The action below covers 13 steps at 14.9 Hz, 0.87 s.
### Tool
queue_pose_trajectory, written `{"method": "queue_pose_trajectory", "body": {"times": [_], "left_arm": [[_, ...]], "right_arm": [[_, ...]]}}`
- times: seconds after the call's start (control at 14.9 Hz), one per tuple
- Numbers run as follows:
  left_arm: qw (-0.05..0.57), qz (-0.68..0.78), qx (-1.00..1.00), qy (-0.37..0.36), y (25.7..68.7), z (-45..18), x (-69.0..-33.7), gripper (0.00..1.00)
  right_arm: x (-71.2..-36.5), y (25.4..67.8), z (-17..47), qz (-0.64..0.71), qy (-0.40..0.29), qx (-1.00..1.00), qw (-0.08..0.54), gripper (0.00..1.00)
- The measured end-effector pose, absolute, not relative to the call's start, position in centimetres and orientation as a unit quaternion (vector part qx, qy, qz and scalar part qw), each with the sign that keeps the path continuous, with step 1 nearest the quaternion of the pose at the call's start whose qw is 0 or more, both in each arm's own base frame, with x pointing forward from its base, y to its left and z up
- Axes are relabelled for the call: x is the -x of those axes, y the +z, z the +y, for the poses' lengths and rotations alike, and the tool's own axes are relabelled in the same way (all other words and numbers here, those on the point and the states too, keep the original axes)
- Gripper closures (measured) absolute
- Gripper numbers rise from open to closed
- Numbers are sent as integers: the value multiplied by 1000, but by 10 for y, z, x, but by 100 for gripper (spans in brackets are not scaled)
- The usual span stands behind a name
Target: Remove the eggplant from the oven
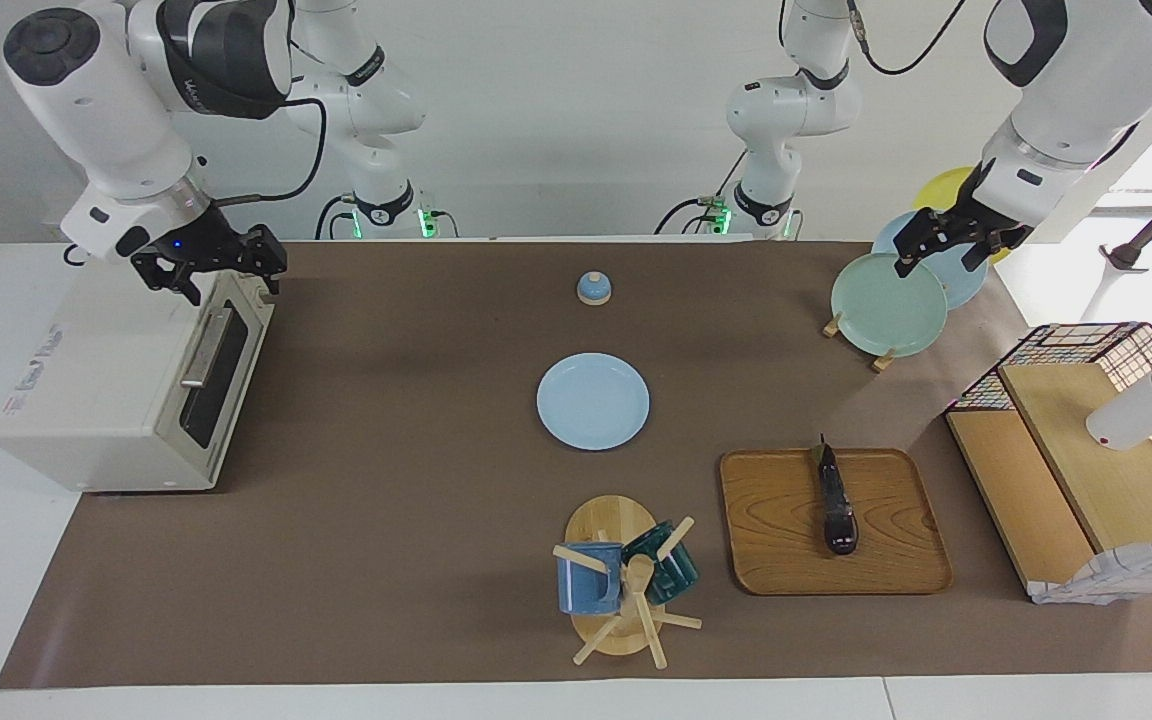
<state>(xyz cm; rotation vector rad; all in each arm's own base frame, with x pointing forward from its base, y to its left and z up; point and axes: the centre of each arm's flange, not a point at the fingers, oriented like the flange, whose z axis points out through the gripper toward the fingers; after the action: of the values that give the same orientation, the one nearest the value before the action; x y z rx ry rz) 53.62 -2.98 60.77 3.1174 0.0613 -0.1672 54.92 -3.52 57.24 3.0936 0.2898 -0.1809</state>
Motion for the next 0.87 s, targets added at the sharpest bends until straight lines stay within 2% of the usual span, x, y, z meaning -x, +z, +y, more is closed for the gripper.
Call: {"method": "queue_pose_trajectory", "body": {"times": [0.27,0.6,0.87], "left_arm": [[8,17,-998,-53,583,-35,-530,0],[11,12,-999,-30,607,-43,-531,0],[11,10,-999,-30,609,-45,-532,0]], "right_arm": [[-549,572,-35,93,-58,-994,15,0],[-549,572,-35,93,-58,-994,15,0],[-549,572,-35,93,-58,-994,15,0]]}}
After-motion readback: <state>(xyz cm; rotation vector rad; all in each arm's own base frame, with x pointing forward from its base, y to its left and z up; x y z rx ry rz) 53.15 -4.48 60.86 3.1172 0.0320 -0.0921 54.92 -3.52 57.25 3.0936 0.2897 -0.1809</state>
